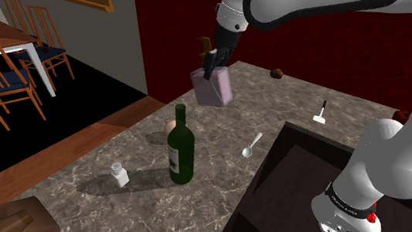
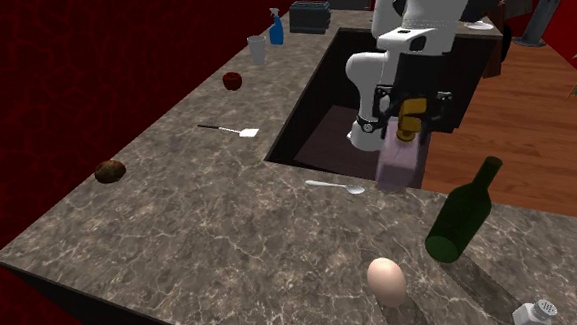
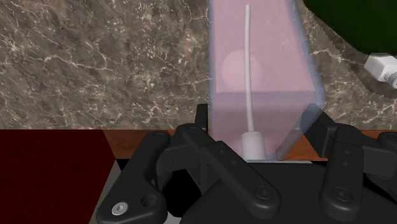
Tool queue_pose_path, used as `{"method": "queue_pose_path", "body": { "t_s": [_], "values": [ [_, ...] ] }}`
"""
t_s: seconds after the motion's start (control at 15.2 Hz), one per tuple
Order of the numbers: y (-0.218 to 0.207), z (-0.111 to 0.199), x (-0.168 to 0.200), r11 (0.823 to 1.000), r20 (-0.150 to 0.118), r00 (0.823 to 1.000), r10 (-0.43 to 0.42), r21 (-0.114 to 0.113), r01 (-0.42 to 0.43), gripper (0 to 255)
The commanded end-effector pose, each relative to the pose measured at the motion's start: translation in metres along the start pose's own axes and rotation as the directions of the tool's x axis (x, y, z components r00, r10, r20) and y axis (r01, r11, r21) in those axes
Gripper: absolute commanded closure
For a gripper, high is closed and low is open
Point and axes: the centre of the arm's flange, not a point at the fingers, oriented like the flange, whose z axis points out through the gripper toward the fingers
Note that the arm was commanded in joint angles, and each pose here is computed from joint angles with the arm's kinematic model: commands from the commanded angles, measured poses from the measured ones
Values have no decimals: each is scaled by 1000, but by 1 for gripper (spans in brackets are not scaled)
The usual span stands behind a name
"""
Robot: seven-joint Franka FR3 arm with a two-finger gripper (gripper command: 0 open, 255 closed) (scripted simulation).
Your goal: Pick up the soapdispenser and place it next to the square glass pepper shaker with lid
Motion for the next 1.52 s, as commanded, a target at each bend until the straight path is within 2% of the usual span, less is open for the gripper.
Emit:
{"method": "queue_pose_path", "body": {
  "t_s": [0.0,1.45],
  "values": [
    [-24,6,3,1000,-1,1000,2,0,-2,255],
    [-306,70,25,1000,-1,1000,2,0,-2,255]
  ]
}}
